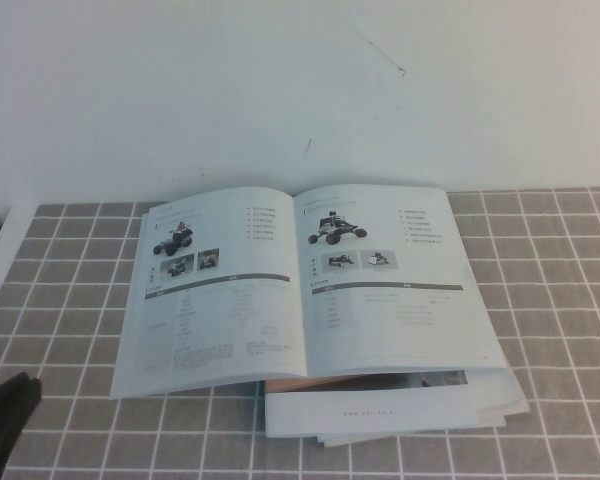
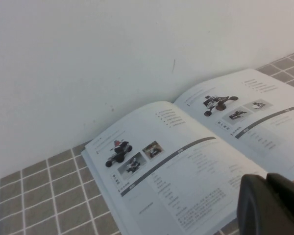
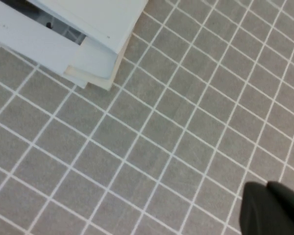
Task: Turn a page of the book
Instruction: Open the closed book
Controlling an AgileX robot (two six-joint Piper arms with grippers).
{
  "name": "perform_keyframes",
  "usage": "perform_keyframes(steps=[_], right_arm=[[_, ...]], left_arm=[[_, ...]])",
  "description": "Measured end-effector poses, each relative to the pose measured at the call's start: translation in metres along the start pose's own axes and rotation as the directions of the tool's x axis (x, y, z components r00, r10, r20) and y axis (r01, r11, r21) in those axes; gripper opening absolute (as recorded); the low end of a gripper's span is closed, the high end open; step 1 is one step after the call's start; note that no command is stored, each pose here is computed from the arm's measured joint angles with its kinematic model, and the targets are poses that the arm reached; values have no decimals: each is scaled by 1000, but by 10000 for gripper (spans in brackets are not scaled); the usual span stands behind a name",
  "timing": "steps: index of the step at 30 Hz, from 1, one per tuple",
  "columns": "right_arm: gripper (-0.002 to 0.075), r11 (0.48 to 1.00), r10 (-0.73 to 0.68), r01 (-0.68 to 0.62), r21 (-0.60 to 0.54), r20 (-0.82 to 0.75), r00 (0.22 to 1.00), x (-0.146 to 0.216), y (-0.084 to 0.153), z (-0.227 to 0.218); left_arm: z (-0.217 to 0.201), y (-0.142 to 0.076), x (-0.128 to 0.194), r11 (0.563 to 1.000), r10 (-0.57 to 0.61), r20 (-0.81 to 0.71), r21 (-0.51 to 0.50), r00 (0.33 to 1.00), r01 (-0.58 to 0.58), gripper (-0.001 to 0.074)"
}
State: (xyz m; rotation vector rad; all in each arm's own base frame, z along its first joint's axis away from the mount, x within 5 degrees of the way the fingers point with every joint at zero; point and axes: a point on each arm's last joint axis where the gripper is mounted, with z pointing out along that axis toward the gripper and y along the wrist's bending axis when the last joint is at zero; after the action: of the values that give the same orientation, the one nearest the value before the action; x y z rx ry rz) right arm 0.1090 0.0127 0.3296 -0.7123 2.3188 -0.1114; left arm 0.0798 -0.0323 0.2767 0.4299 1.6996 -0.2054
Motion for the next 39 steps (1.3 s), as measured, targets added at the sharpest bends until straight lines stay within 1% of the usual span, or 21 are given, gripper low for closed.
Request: perform_keyframes(steps=[2, 5, 7, 10, 17, 39], right_arm=[[-1, 1000, 21, -20, -5, 59, 998, 15, 12, -1], [-1, 997, 66, -61, -49, 112, 991, 33, 28, 4], [-1, 994, 94, -84, -75, 139, 986, 42, 36, 8], [-1, 991, 115, -103, -80, 168, 979, 52, 43, 15], [-1, 990, 135, -125, -65, 198, 971, 58, 45, 26], [-1, 990, 135, -125, -65, 198, 971, 58, 45, 26]], left_arm=[[4, -4, 10, 1000, 4, 36, 23, 999, -5, -3], [7, -8, 20, 999, 4, 101, 54, 995, -9, -3], [8, -11, 23, 997, 1, 148, 72, 989, -11, -3], [8, -13, 23, 996, 1, 197, 86, 980, -18, -3], [7, -13, 21, 996, 0, 224, 91, 975, -21, -3], [7, -13, 21, 996, 0, 220, 91, 975, -21, -3]])
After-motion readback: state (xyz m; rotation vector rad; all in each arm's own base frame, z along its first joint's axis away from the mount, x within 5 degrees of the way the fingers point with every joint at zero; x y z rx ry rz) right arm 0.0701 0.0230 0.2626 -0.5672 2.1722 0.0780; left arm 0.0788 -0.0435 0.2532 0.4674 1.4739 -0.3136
